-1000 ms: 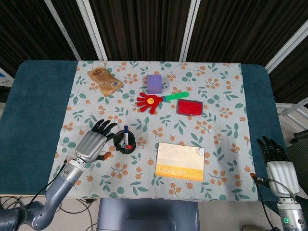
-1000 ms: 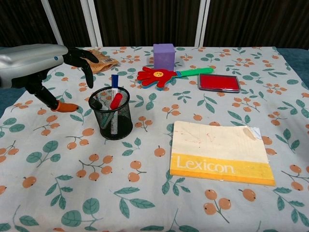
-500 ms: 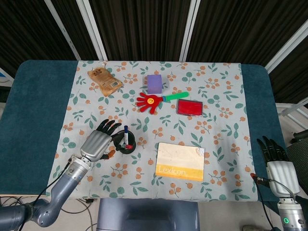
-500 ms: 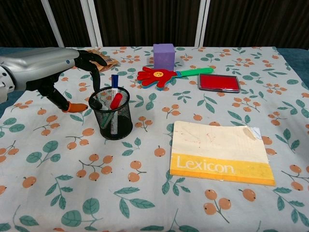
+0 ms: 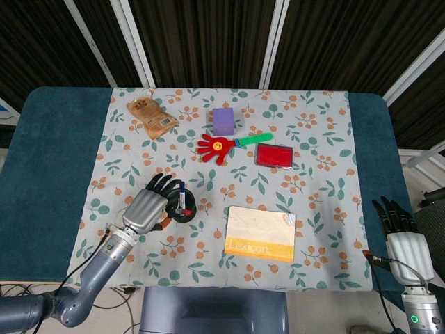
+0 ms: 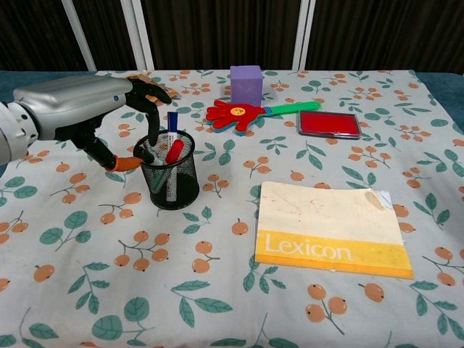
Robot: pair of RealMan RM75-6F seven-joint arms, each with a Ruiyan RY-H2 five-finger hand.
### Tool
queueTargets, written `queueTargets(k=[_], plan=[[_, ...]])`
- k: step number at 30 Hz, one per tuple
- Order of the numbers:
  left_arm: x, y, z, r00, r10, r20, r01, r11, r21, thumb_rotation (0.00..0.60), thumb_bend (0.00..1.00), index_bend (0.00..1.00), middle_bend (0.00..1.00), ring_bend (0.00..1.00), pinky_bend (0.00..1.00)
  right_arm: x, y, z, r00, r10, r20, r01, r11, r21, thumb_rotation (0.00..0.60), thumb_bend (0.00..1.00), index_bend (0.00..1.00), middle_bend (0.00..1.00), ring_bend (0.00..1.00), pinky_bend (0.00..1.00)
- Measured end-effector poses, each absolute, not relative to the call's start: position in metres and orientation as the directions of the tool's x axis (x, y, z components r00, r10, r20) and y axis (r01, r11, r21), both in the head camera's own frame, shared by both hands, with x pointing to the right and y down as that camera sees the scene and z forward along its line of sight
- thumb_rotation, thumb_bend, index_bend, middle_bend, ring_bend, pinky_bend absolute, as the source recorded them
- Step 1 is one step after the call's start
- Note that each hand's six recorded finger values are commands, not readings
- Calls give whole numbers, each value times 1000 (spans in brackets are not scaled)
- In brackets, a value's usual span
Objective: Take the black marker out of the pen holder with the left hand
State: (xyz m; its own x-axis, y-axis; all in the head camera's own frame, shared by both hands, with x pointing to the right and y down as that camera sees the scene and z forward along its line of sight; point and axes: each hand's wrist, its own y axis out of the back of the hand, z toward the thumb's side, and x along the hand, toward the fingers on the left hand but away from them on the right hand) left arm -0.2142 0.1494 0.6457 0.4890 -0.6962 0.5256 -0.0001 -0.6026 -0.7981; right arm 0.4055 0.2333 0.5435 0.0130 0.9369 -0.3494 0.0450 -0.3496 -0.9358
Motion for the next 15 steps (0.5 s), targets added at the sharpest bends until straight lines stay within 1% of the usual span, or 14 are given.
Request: queueTargets(k=[15], plan=[[-215, 148, 649, 474, -695, 541, 13, -608, -794, 600, 297, 534, 100, 0, 0, 406, 233, 544, 12, 936, -351, 45, -351, -935, 600, 28, 14, 0, 0, 151]])
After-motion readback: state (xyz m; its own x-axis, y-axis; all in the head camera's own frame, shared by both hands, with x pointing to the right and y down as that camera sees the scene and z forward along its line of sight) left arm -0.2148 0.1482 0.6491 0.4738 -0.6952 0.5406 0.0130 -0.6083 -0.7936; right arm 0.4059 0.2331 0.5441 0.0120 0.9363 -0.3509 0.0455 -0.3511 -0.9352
